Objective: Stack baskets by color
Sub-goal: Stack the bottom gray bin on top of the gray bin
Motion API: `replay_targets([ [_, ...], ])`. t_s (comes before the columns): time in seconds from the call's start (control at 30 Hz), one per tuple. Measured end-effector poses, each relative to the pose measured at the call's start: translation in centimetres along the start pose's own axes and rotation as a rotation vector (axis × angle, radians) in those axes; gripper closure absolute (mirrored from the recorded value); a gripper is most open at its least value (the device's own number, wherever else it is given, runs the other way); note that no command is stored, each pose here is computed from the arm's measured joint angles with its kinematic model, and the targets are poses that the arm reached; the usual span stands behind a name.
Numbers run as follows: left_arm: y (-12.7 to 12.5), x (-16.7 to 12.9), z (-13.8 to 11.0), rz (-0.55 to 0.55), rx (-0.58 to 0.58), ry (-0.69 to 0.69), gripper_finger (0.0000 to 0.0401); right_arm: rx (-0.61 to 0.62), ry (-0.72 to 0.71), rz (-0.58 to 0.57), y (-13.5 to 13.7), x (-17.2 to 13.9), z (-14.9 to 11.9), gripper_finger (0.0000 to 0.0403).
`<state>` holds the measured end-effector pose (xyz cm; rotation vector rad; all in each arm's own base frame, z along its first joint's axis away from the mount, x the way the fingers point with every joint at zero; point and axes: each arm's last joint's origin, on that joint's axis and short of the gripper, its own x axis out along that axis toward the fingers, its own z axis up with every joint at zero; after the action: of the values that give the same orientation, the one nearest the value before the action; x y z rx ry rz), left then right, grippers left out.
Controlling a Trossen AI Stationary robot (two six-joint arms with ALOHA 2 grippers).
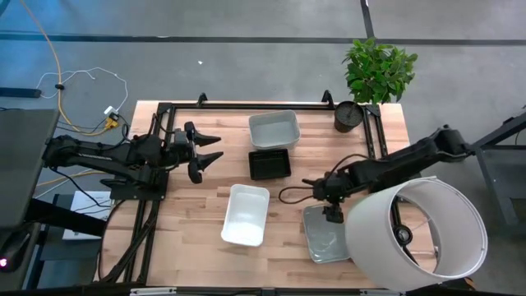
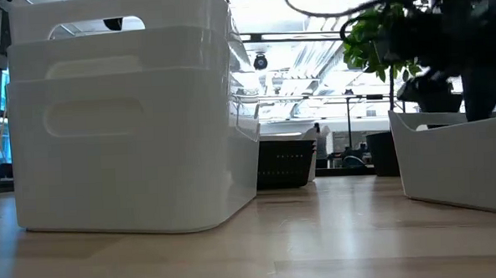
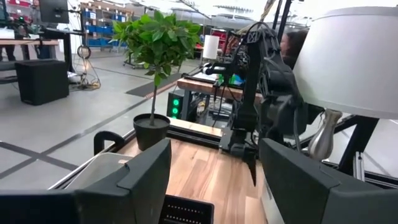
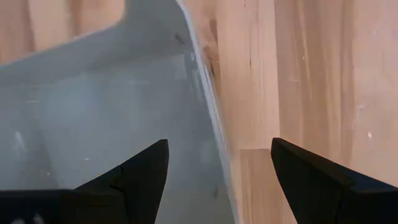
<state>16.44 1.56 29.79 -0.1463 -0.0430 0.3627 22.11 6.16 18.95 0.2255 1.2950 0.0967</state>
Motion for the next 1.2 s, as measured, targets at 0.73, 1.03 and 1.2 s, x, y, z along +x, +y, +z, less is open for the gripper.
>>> replay_targets([
  [0.73, 0.0, 0.0, 0.0, 0.0, 0.0, 0.0, 0.0167, 0.042, 0.075, -0.021, -0.4, 3.5, 0.0, 0.0358],
  [1.03, 0.0, 0.0, 0.0, 0.001, 0.007, -0.001, 0.0167, 0.051, 0.034, 0.104, -0.4, 2.9, 0.6, 0.0399],
  [1.2, 0.1, 0.0, 0.1, 0.026, 0.019, -0.008, 0.0167, 0.056, -0.08, 0.177, -1.4, 0.5, 1.2, 0.0401],
])
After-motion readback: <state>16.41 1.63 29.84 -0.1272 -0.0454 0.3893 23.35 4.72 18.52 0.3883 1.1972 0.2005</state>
